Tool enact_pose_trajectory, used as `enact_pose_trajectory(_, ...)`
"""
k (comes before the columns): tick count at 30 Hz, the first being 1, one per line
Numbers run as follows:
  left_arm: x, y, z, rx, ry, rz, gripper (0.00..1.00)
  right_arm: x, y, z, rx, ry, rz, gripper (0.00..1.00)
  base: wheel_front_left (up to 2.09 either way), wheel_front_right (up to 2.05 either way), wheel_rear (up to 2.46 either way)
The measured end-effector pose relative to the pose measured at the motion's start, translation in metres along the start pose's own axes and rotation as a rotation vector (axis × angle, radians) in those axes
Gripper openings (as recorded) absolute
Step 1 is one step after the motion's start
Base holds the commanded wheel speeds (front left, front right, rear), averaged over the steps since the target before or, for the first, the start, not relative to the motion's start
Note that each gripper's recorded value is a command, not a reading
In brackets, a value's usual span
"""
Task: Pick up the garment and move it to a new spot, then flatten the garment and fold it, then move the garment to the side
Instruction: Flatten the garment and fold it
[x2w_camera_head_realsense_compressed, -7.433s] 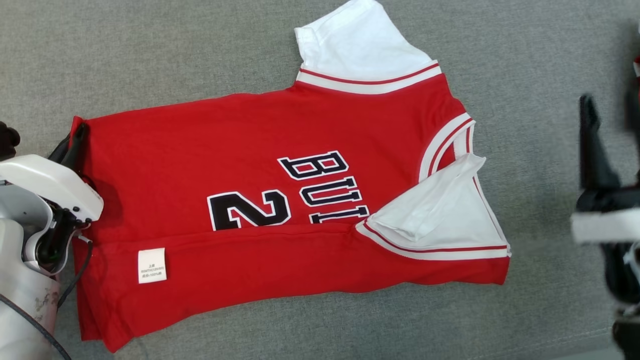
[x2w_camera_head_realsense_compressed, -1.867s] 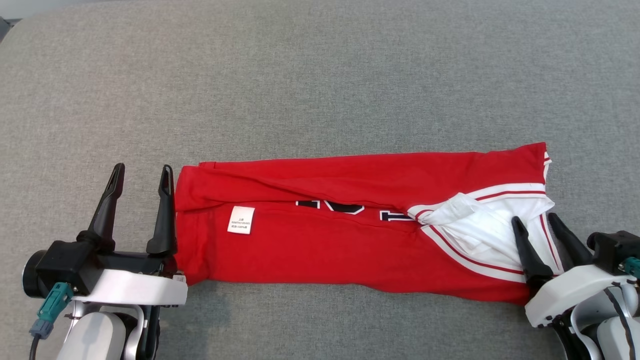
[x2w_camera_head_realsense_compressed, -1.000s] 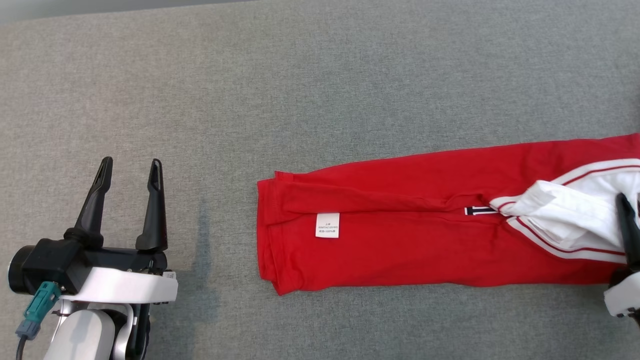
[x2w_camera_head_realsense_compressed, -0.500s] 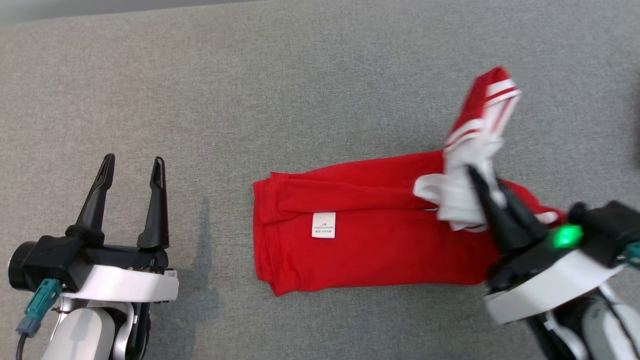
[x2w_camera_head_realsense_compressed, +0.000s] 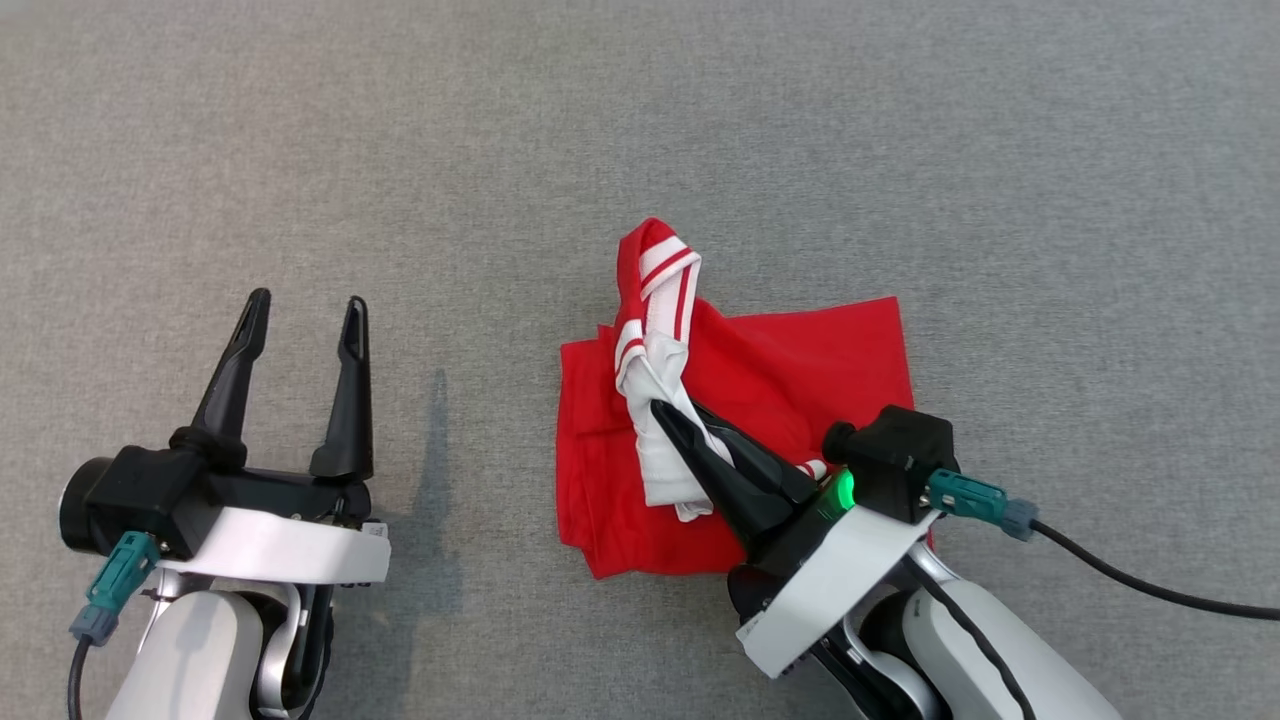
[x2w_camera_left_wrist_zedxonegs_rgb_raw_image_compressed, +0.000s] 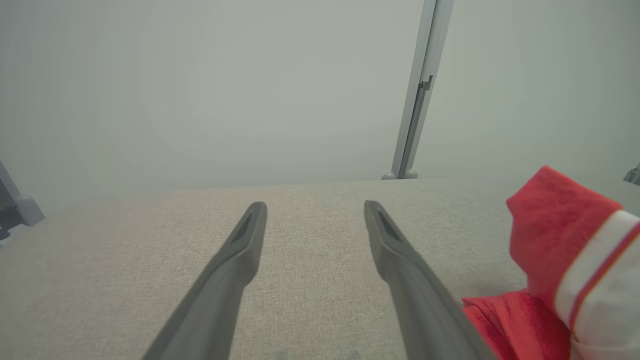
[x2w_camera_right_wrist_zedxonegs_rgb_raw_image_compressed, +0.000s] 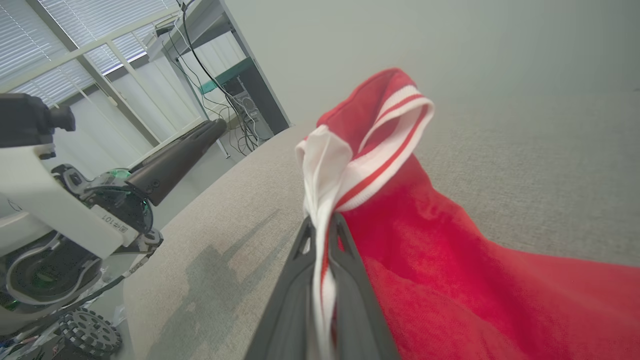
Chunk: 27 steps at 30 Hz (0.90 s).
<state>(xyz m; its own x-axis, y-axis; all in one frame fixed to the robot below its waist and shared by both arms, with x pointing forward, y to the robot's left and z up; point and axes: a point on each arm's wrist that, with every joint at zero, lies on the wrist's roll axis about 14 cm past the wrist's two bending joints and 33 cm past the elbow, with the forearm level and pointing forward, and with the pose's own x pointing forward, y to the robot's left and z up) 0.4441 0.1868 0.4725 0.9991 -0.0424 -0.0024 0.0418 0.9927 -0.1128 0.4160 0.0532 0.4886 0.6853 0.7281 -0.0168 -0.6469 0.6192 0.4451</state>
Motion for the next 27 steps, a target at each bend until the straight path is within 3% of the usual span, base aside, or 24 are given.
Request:
enact_pose_trajectory(5, -0.002, 0.006, -0.006, -0.002, 0.016, 0.018, 1.0, 0.012, -0.005, -0.029, 0.031, 0.056, 0.002, 0.0, 0.0, 0.0, 0.0)
enact_pose_trajectory(6, -0.002, 0.007, -0.007, -0.001, 0.019, 0.021, 1.0, 0.014, -0.006, -0.031, 0.043, 0.058, 0.0, 0.04, 0.0, 0.0, 0.0)
enact_pose_trajectory(7, -0.002, 0.007, -0.008, -0.002, 0.021, 0.024, 1.0, 0.015, -0.007, -0.033, 0.045, 0.056, 0.002, 0.39, 0.0, 0.0, 0.0)
enact_pose_trajectory(8, -0.001, 0.008, -0.009, -0.002, 0.021, 0.024, 1.0, 0.017, -0.006, -0.032, 0.052, 0.047, 0.005, 0.97, 0.0, 0.0, 0.0)
enact_pose_trajectory(13, 0.0, 0.008, -0.01, 0.003, 0.024, 0.022, 1.0, 0.021, -0.001, -0.009, 0.126, -0.059, 0.02, 1.0, 0.0, 0.0, 0.0)
enact_pose_trajectory(18, 0.002, 0.007, -0.008, 0.005, 0.016, 0.015, 1.0, 0.011, -0.014, 0.029, 0.123, -0.188, 0.0, 1.0, 0.0, 0.0, 0.0)
enact_pose_trajectory(27, 0.004, 0.002, -0.001, 0.012, -0.007, 0.002, 1.0, -0.049, -0.08, 0.092, 0.007, -0.38, -0.209, 1.0, 0.0, 0.0, 0.0)
